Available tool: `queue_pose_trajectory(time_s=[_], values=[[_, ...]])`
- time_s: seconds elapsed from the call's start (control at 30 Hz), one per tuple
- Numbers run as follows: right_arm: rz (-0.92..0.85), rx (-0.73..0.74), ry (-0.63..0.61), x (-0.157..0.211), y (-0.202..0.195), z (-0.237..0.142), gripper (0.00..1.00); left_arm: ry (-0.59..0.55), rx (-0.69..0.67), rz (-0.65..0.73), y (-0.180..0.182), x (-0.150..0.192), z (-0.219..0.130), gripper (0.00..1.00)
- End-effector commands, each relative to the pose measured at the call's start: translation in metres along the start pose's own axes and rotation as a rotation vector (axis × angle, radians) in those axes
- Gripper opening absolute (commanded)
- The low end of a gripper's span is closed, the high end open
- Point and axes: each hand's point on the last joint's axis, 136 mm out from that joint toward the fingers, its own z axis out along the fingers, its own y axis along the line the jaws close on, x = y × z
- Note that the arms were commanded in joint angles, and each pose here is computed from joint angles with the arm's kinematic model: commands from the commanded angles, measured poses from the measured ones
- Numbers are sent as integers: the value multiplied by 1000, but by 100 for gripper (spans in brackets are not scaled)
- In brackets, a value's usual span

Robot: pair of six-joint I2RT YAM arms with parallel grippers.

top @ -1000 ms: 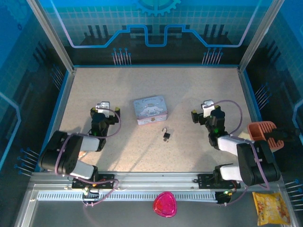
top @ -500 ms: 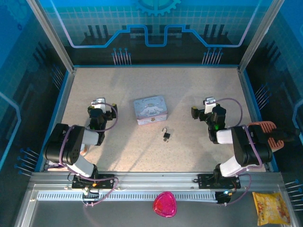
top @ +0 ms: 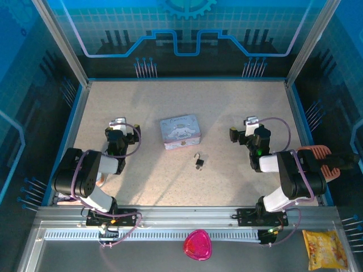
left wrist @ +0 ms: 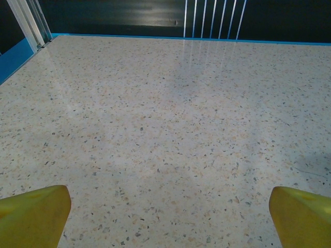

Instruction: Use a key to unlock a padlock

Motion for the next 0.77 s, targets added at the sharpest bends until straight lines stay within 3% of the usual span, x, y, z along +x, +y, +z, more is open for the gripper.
queue_pose_trajectory(time_s=[0.0, 0.73], values=[[-1, 13, -32, -12, -2, 3, 100, -22, -10, -15, 3, -9, 1, 99], [0, 26, -36, -12, -4, 2, 100, -22, -10, -15, 3, -10, 1, 99]])
